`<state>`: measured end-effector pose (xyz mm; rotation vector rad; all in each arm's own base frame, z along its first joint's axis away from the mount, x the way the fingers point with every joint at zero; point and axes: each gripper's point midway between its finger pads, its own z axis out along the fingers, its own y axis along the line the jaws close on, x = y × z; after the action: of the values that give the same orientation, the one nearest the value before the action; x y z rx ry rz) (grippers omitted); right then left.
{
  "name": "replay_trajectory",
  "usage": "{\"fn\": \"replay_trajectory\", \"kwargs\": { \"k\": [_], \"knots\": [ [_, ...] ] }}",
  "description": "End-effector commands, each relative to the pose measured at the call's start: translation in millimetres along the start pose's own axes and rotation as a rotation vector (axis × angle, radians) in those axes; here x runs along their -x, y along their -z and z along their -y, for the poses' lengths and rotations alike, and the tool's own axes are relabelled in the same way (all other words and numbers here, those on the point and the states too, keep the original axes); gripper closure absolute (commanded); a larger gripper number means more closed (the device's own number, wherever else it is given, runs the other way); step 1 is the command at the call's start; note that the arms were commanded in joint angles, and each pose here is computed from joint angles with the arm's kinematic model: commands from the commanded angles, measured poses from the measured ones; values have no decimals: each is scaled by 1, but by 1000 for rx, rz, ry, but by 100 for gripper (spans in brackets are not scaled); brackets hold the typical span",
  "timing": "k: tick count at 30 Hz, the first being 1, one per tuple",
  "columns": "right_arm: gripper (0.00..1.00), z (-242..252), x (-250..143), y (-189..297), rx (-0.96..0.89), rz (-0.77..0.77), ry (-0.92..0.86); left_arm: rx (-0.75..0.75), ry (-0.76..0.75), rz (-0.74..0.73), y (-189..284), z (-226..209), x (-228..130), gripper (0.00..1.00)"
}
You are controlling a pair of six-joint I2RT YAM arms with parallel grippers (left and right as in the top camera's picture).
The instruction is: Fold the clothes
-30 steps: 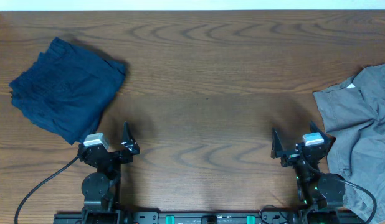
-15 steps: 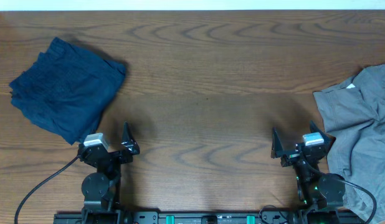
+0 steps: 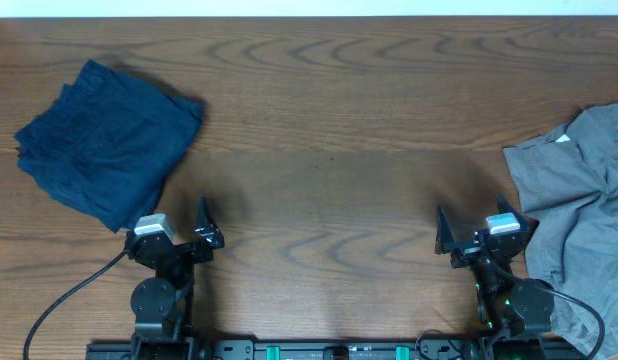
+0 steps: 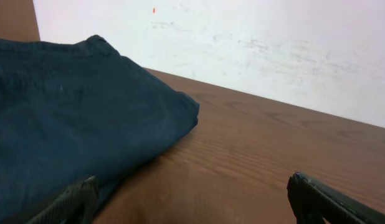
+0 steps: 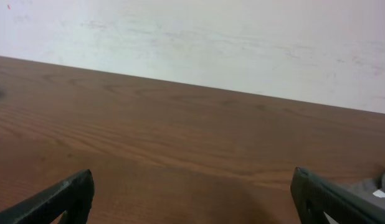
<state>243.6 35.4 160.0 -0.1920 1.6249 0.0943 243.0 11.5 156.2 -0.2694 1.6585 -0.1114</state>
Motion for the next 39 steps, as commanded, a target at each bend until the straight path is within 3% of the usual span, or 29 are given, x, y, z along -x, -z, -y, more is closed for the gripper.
{"fn": "replay_trajectory", "kwargs": {
  "k": [1, 10, 14, 20, 27, 33, 39],
  "knots": [
    [1, 0, -1, 0, 0, 1, 11, 9, -11, -40, -2, -4, -18, 2],
    [1, -1, 0, 0, 4, 4, -12, 7, -11, -40, -2, -4, -18, 2],
    [1, -1, 0, 0, 4, 2, -144, -9, -10, -44, -2, -1, -18, 2],
    [1, 5, -1, 2, -34, -61, -173, -66, -13, -163, 3, 10, -30, 2],
    [1, 23, 2, 2, -141, -305, -178, -35, -24, -340, 13, 17, -9, 2],
    [1, 41, -5, -17, -211, -627, -151, 10, -36, -514, 10, 23, 14, 2],
    [1, 57, -3, -62, -238, -732, -143, 35, -43, -621, -2, 27, 22, 2]
  ]
}}
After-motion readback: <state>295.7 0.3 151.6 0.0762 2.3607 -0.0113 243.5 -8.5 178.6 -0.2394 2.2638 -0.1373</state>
